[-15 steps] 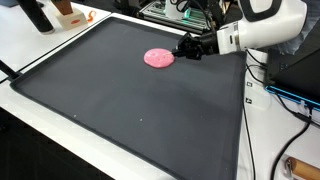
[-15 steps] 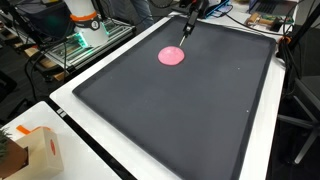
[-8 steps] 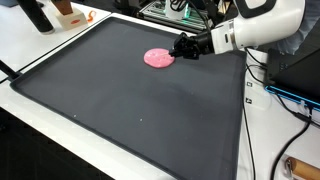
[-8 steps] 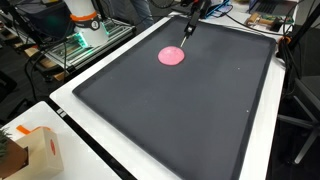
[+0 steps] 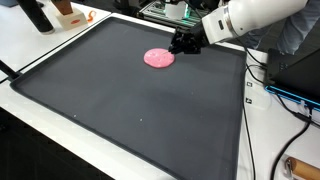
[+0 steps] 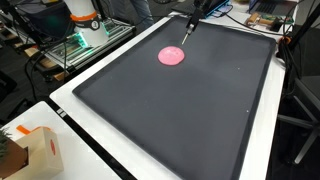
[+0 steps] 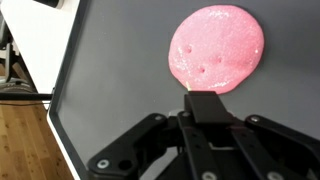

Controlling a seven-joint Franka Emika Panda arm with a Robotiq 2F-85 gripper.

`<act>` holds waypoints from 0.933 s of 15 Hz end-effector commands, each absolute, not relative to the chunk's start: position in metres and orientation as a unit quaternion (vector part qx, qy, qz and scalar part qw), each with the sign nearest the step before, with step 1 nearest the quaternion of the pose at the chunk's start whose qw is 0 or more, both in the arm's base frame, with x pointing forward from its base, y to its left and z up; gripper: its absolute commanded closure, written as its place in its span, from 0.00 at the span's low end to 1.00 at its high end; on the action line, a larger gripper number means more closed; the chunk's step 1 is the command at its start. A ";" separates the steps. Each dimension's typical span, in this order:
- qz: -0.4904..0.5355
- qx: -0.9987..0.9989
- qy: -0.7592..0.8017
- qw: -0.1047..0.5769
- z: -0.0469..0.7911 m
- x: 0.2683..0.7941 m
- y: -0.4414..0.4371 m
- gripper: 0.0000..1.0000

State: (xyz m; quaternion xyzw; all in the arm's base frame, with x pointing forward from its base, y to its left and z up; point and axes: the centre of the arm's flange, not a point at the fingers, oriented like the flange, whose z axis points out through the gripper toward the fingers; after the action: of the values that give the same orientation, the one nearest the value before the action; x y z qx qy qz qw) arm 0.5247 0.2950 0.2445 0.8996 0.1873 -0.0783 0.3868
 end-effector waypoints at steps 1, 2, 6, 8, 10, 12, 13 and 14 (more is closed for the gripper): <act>-0.090 0.920 0.193 0.328 0.274 0.515 0.270 0.97; -0.089 0.925 0.194 0.314 0.283 0.516 0.264 0.97; -0.082 0.945 0.198 0.249 0.317 0.513 0.239 0.97; -0.075 0.952 0.205 0.214 0.333 0.511 0.228 0.97; -0.069 0.959 0.207 0.181 0.348 0.508 0.216 0.97; -0.065 0.965 0.208 0.148 0.361 0.503 0.204 0.97; -0.062 0.967 0.209 0.132 0.368 0.501 0.198 0.97; -0.061 0.969 0.210 0.117 0.374 0.498 0.192 0.97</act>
State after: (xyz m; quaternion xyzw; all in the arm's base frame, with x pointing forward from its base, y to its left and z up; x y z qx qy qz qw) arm 0.5228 0.2183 0.3577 0.9632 0.2030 -0.0656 0.1635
